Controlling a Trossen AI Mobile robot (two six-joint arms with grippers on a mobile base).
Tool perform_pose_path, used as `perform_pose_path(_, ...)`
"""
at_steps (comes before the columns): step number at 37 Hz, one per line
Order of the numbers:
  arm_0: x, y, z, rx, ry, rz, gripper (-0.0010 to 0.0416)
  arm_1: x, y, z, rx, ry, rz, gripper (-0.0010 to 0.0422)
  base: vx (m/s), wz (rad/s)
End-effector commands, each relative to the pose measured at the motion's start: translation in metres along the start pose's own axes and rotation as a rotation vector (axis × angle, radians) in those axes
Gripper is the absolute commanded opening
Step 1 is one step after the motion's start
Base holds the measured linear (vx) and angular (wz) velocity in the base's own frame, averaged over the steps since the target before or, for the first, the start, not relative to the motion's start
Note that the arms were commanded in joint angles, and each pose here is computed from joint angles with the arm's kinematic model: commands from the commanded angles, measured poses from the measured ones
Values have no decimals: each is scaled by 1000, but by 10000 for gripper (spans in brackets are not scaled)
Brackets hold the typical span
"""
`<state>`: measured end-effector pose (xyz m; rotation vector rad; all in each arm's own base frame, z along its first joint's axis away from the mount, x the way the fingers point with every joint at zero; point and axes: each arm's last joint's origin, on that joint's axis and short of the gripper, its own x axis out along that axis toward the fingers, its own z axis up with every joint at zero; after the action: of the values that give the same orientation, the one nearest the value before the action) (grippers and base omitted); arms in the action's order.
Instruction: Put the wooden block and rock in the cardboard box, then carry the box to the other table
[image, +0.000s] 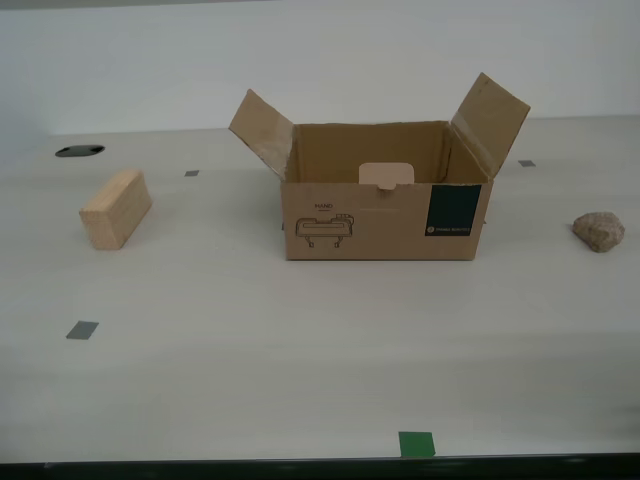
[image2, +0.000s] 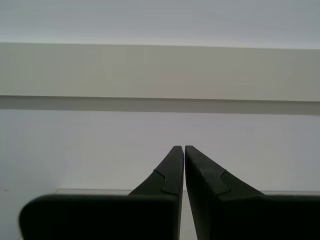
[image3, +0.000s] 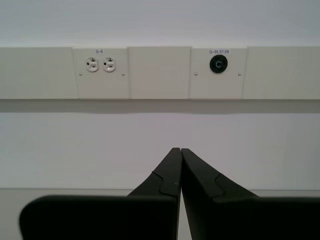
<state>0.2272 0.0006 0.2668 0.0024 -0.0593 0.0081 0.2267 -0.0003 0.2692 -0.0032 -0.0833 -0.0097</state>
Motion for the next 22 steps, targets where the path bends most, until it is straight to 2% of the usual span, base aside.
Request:
perform_pose_path(1, 0, 0, 1, 0, -4, 0, 0, 0, 0, 1, 1, -7, -1, 0, 0, 0)
perform_pose_path(22, 0, 0, 1, 0, -4, 0, 0, 0, 0, 1, 1, -8, -1, 0, 0, 0)
